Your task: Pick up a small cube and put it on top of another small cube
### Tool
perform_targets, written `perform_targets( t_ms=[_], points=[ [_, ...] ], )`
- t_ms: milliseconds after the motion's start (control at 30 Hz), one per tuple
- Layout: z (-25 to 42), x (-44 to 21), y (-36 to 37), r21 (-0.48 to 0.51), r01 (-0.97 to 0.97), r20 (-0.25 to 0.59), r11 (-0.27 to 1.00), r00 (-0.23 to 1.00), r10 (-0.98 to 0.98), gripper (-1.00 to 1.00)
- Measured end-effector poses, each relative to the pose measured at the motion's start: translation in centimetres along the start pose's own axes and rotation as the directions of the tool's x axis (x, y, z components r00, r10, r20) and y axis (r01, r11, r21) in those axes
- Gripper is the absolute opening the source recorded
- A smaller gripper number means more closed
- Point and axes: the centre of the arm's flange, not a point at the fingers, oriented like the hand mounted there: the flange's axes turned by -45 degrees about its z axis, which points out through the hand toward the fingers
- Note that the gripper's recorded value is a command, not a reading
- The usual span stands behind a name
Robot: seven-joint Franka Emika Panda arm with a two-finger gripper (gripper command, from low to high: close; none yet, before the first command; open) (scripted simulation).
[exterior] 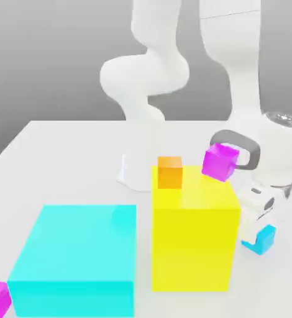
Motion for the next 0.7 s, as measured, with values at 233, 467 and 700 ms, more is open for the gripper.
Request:
perform_targets(
  t_ms=[233, 467, 700],
  points=[
    [-4.6, 0.1, 0.0, 0.0, -0.001, 0.0, 1.0, 1.0, 0.001, -1.0],
    [-6.4, 1.0, -0.1, 0.074, -0.332, 0.15, 0.94, 0.936, 0.319, -1.0],
    [-7.8, 3.4, 1.4, 0.148, -0.723, 0.401, 0.675, 0.667, 0.628, -1.0]
  ],
)
